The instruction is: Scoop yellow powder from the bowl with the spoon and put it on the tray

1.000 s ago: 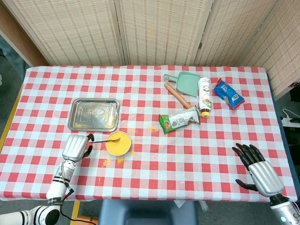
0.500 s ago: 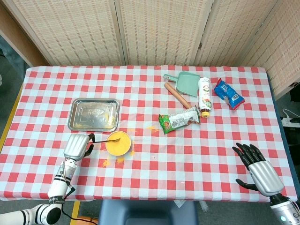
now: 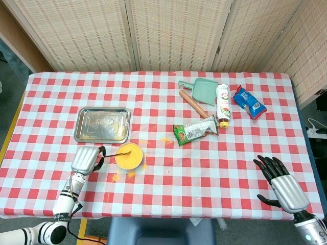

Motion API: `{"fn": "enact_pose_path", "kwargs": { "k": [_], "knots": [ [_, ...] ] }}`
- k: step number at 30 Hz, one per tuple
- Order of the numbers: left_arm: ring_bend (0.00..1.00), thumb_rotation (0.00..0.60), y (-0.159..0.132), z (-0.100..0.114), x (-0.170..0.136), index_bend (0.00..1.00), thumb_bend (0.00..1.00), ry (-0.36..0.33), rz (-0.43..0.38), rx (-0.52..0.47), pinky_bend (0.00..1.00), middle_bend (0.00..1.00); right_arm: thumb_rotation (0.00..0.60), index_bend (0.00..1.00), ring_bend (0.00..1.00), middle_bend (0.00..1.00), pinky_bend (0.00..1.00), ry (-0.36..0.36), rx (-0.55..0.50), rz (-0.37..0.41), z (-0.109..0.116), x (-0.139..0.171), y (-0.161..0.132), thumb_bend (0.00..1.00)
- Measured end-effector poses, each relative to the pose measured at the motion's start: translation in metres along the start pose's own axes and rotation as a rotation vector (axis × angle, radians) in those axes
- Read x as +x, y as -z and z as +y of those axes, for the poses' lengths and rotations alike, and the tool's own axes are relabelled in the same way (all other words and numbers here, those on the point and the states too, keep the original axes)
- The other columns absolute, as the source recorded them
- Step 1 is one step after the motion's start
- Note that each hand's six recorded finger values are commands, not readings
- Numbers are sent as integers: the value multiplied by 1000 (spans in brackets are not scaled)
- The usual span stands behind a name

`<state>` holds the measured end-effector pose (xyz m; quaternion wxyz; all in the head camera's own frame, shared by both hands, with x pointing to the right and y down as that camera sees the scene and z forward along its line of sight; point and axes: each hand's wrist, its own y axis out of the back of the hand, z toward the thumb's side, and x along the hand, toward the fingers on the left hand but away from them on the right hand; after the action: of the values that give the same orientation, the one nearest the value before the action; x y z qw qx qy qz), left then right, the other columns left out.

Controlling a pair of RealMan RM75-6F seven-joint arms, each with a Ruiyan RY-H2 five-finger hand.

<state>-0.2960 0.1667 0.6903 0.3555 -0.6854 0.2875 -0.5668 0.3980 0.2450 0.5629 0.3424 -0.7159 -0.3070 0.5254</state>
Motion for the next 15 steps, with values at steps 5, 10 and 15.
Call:
{"fn": "enact_pose_path", "kwargs": {
  "k": [5,10,15],
  "knots": [
    [1000,600,-1,-1,-1,498,449,16,-4,-11,1000,1000,600,0,0,0,0,2,1,-2,0,0,0,86],
    [1000,600,-3,-2,-1,495,451,34,-3,-35,1000,1000,600,0,0,0,0,2,0,-1,0,0,0,87],
    [1000,600,-4,-2,0,491,447,54,0,-66,1000,1000,600,0,0,0,0,4,0,-4,1,0,1,86]
  ]
}}
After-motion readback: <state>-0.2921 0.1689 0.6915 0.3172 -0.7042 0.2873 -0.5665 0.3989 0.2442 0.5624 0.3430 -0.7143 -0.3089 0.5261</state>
